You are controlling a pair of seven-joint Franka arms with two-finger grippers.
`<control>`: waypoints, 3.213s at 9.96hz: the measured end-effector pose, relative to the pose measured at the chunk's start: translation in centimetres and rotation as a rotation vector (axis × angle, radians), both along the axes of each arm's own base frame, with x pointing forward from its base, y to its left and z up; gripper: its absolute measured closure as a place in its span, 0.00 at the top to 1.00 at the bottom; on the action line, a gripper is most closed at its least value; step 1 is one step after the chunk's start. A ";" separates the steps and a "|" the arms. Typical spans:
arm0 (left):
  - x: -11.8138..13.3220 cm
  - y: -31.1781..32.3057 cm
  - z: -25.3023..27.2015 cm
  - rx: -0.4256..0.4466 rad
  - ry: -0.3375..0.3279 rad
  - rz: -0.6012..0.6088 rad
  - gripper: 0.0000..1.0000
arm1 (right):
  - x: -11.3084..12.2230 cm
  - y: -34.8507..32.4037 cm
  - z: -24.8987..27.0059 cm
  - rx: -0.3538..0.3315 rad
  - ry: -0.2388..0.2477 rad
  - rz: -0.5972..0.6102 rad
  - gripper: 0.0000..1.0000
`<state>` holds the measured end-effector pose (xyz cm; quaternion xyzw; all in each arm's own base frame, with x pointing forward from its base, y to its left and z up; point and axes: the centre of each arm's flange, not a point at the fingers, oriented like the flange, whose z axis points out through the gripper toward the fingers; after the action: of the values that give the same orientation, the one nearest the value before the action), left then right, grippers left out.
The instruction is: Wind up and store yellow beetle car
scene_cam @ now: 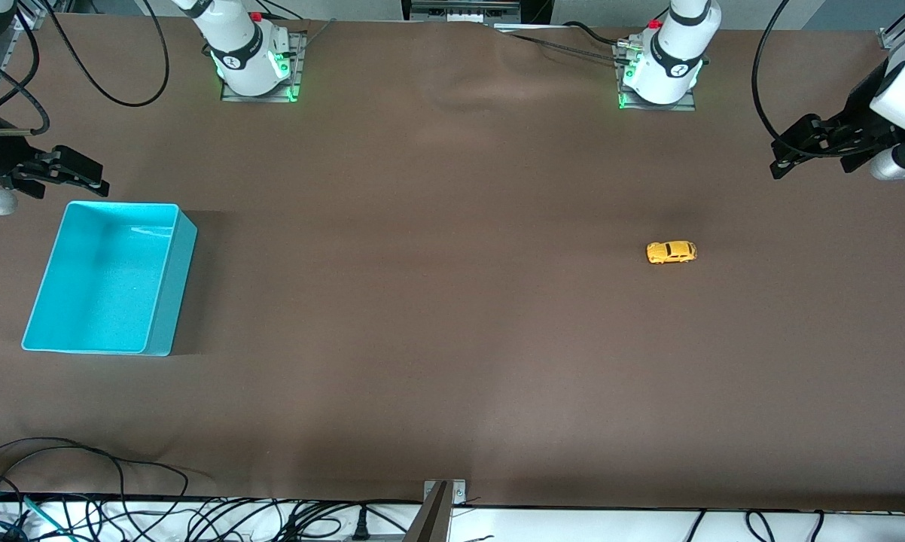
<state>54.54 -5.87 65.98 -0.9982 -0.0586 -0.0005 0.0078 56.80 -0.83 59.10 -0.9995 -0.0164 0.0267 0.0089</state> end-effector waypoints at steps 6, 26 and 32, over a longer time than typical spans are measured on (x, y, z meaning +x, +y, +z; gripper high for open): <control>0.0 0.3 0.0 0.000 0.000 0.006 1.00 | 0.0 -0.3 -0.1 0.000 0.005 -0.006 1.00; -0.2 0.4 0.0 0.002 0.016 0.006 1.00 | 0.4 -1.0 -0.8 -0.004 0.014 -0.017 1.00; 0.4 0.0 -1.1 0.006 0.041 0.000 1.00 | 0.6 -1.0 -1.2 -0.004 0.020 -0.016 1.00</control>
<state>54.95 -5.85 64.84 -0.9980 -0.0584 0.0200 0.0119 57.43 -1.80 57.87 -0.9993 -0.0080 0.0368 0.0072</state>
